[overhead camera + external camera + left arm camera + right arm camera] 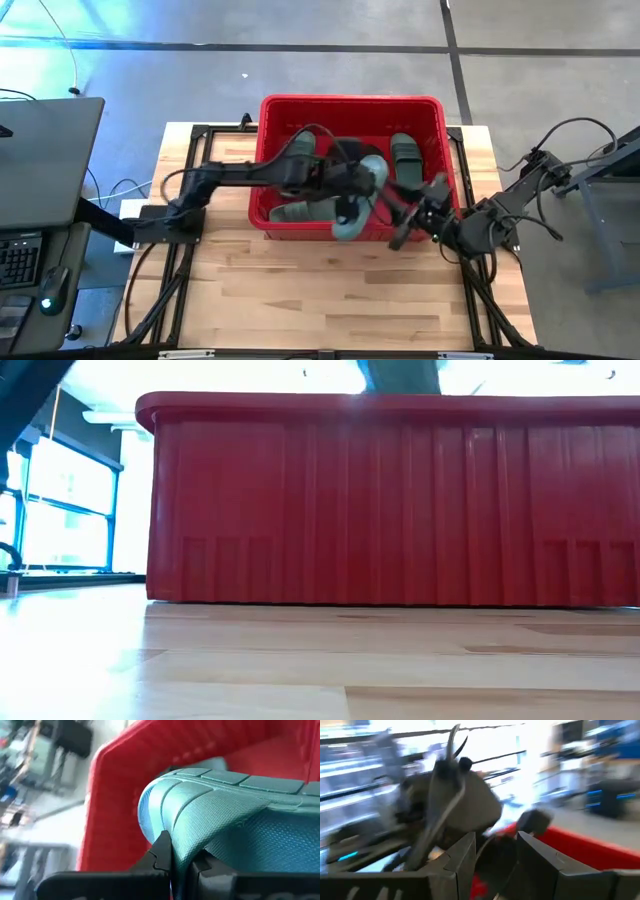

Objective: Pick and place slides into bin
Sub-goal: Put the green slide in the red bin

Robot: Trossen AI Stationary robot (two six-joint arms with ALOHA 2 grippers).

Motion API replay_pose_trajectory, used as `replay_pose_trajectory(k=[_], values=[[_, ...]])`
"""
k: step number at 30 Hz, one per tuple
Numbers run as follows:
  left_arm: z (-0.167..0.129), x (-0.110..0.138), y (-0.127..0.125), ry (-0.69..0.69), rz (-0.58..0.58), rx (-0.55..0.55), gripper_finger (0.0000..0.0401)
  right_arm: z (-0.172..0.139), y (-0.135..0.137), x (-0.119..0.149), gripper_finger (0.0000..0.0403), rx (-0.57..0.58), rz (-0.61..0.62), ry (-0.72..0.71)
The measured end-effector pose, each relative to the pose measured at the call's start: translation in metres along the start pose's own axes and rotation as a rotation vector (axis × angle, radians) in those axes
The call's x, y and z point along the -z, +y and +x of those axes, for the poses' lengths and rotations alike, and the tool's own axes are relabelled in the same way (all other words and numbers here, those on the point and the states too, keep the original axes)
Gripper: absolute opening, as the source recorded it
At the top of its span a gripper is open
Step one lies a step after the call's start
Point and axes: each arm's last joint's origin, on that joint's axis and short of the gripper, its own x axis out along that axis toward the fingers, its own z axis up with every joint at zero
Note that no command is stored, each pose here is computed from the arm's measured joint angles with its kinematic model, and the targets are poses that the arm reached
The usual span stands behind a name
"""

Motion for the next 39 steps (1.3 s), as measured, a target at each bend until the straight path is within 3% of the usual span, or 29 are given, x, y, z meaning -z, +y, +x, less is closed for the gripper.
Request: replay_pose_trajectory(k=[5,8,11,16,20,22,25,29,33,39], values=[[0.062,0.002,0.010,-0.037,0.032,-0.012,0.0000,-0.002,-0.008,-0.003,0.0133,0.303,-0.094,-0.066],[0.098,0.011,0.008,-0.023,0.072,0.039,0.0000,-0.001,-0.013,-0.006,0.0133,0.328,-0.156,-0.060],[0.130,0.026,0.002,0.064,0.140,0.060,0.0000,0.004,-0.017,-0.008,0.0133,0.354,-0.144,-0.065],[0.166,0.041,-0.002,0.084,0.120,0.108,0.0000,0.011,-0.021,-0.007,0.0133,0.385,-0.177,-0.062],[0.181,0.042,-0.008,0.043,0.134,0.143,0.0000,0.016,-0.024,-0.006,0.0133,0.406,-0.194,-0.060],[0.185,0.043,-0.016,0.015,0.152,0.214,0.0000,0.017,-0.025,-0.005,0.0133,0.414,-0.204,-0.058],[0.190,0.036,-0.035,-0.056,0.235,0.256,0.0000,0.019,-0.026,-0.004,0.0133,0.421,-0.218,-0.056],[0.196,0.032,-0.060,-0.021,0.364,0.196,0.0005,0.019,-0.027,-0.004,0.0134,0.423,-0.220,-0.055],[0.199,0.032,-0.067,0.000,0.373,0.174,0.0039,0.020,-0.025,-0.003,0.0133,0.369,-0.220,-0.043],[0.197,0.034,-0.069,0.031,0.324,0.198,0.0125,0.020,-0.024,0.002,0.0133,0.260,-0.163,-0.015]])
